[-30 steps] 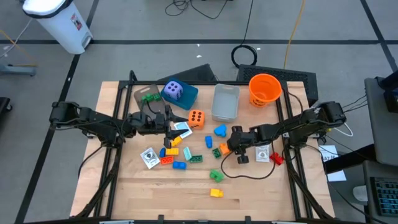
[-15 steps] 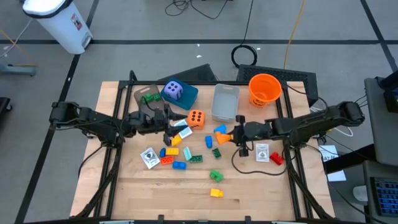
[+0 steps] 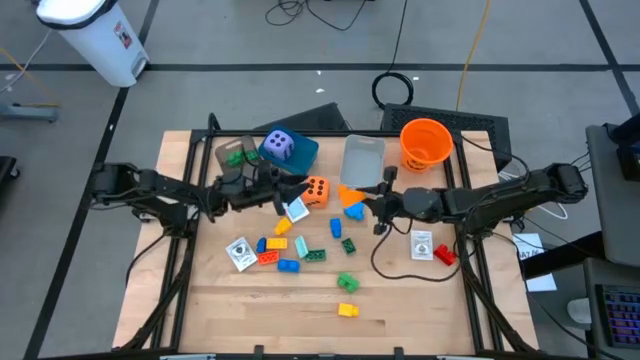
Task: Pick & Place Toys
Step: Put the orange game piece into the black bin
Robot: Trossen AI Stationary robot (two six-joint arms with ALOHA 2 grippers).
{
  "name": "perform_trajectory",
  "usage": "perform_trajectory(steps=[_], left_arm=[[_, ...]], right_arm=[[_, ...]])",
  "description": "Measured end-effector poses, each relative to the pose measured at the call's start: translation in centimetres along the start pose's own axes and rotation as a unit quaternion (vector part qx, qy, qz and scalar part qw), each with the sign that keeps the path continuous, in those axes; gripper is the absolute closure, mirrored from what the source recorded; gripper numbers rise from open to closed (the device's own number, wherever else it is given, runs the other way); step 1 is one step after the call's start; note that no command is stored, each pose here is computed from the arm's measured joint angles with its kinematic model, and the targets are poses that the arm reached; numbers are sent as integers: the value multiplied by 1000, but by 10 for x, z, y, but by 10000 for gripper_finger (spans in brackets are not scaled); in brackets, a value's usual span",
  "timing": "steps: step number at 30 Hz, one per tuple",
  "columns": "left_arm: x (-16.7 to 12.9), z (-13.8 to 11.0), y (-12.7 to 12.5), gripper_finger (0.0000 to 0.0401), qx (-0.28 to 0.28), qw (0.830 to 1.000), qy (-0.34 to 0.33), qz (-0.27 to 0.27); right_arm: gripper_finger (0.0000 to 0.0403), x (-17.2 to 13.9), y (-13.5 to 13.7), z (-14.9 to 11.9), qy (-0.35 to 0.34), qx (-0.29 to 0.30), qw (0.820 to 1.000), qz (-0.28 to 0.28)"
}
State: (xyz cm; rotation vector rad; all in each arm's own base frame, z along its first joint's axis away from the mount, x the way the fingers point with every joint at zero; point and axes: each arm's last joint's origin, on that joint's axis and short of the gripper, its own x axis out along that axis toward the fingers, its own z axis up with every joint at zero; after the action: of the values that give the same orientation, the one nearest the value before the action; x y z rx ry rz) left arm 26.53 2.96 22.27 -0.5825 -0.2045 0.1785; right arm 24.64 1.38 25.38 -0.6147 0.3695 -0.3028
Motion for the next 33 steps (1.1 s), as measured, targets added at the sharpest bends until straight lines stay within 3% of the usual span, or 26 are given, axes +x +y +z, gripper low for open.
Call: perform_trajectory(steps=[14, 20, 33], left_arm=[[61, -5, -9, 187, -22, 998, 60, -11], [71, -9, -9, 187, -41, 996, 73, -17], [82, -7, -13, 187, -38, 996, 75, -28]], right_arm=[[335, 3, -1, 3, -6, 11, 999, -30], [338, 3, -4, 5, -10, 8, 998, -57], [384, 3, -7, 8, -26, 19, 997, -67]])
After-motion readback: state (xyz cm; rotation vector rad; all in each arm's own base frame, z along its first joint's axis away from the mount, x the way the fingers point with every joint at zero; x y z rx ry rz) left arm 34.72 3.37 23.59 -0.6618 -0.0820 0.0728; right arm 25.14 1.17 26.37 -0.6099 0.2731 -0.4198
